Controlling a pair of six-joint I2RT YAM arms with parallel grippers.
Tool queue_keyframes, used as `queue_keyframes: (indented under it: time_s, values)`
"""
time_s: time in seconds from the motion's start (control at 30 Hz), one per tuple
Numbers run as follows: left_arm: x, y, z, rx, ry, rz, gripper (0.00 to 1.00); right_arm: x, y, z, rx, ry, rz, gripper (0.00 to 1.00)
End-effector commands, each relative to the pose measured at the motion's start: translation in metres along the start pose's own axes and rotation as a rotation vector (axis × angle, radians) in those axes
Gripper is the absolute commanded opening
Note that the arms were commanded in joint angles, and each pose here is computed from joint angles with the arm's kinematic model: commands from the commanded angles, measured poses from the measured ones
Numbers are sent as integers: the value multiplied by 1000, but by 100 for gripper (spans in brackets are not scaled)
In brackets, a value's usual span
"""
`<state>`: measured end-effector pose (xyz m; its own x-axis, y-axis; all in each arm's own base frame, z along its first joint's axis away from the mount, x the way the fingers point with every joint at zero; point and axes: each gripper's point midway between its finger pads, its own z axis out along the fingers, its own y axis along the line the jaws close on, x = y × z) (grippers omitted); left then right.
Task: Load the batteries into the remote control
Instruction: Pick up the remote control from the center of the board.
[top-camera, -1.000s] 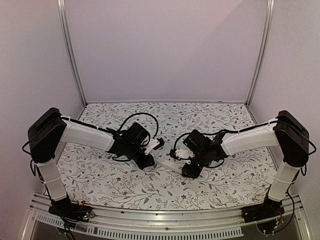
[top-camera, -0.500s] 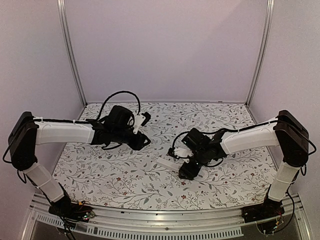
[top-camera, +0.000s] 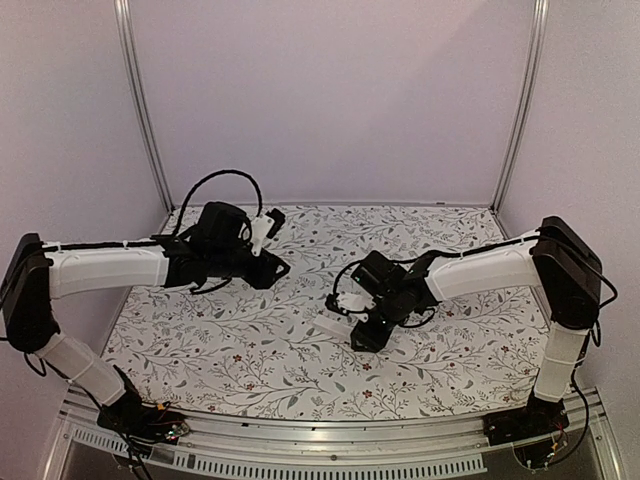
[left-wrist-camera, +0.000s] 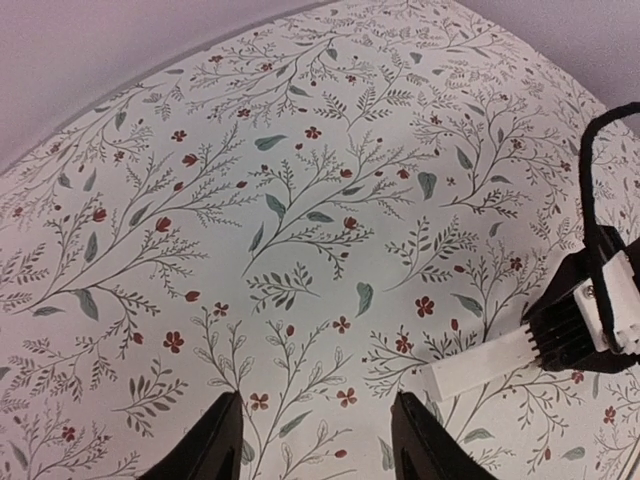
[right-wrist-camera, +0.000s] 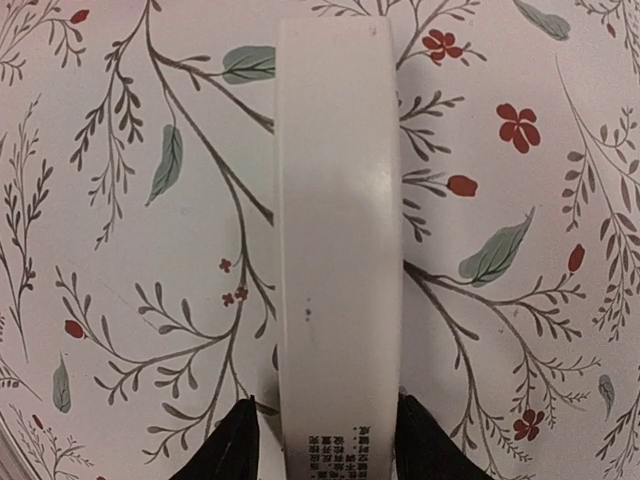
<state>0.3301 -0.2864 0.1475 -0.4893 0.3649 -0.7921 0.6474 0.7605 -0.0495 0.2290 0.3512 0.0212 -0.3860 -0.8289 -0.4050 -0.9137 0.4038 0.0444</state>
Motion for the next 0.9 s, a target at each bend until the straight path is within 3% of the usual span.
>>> queue_keyframes:
  time_s: [0.0,0.2,0.5,0.87]
  values:
    - [-13,8,-18,-29,-68,11,51,15,5,7,-18,59,-7,41]
    - [-19,8,-31,-28,-109,26,50,25,8,4,-28,70,16,23]
    - [-34,-4,-53,-16,-178,83,60,-14,17,-40,-149,-74,161,11]
    - [-46,-82,-109,-52,-391,659,64,-70,27,-147,-532,-296,488,5]
